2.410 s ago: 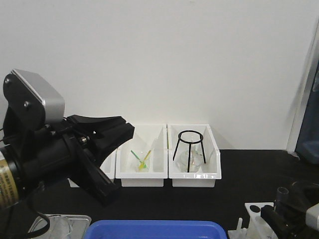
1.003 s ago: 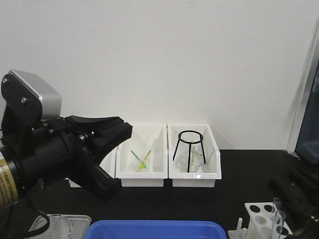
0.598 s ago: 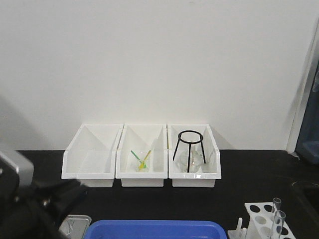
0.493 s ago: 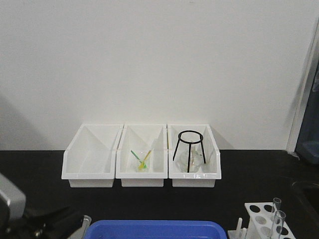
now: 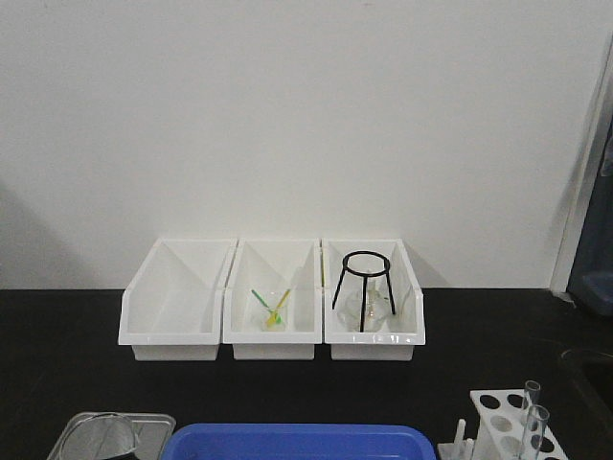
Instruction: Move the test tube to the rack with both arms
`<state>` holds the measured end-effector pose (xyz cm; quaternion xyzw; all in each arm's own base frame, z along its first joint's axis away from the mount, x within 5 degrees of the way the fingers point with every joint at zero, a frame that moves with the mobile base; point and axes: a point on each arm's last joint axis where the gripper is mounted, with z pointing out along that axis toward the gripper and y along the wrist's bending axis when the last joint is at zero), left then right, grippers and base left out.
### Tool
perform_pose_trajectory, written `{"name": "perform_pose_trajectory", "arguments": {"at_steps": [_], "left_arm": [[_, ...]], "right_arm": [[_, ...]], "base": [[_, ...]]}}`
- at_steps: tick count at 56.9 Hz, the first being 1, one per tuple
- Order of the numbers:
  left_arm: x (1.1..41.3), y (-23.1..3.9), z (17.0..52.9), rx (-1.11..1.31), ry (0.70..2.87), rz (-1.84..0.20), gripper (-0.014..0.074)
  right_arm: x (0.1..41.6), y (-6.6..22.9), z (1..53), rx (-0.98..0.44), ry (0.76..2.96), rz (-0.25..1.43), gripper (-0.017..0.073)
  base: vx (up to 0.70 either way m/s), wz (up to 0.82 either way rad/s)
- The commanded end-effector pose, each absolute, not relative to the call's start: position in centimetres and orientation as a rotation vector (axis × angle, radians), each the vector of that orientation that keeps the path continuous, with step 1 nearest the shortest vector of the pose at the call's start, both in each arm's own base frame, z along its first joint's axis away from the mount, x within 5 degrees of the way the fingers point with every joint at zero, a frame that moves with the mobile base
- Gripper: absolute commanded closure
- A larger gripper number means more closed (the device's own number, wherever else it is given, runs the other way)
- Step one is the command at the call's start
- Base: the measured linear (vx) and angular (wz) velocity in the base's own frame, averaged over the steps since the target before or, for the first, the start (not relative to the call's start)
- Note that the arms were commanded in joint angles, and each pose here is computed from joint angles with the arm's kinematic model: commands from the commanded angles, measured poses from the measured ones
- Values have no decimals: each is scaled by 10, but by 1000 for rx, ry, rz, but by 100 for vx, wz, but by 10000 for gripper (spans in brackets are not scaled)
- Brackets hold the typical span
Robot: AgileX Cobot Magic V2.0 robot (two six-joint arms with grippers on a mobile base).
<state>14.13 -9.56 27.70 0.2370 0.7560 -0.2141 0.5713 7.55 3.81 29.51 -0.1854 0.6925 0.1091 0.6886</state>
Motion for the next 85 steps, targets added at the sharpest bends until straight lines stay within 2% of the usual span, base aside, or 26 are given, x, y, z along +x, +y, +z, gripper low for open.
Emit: {"name": "perform_pose_trajectory", "arguments": {"at_steps": [1, 20, 29, 39, 45, 54, 61, 68, 75, 85], "left_arm": [[140, -99, 288, 543, 1730, -560, 601], [140, -99, 288, 543, 1729, -561, 601], [140, -100, 292, 472, 1717, -644, 601], [147, -91, 294, 338, 1710, -570, 601], [148, -88, 296, 360, 1677, -497, 601], [126, -65, 301, 325, 1579, -424, 601], [95, -34, 283, 197, 1497, -344, 601], [74, -17, 245, 114, 1497, -237, 601], [62, -10, 212, 69, 1509, -187, 601], [54, -8, 203, 69, 1579, -168, 601]], "right_arm": [[76, 36, 303, -410, 1534, 200, 570], [76, 36, 303, -410, 1534, 200, 570], [76, 36, 303, -410, 1534, 200, 570], [76, 36, 303, -410, 1534, 200, 570], [76, 36, 303, -410, 1534, 200, 570], [76, 36, 303, -410, 1534, 200, 570], [76, 36, 303, -410, 1534, 200, 570], [76, 36, 303, -410, 1534, 200, 570], [76, 36, 303, -410, 1534, 200, 570], [76, 36, 303, -410, 1534, 199, 570]], "base": [[0, 0], [0, 0], [0, 0], [0, 0], [0, 0], [0, 0], [0, 0], [0, 0], [0, 0], [0, 0]]}}
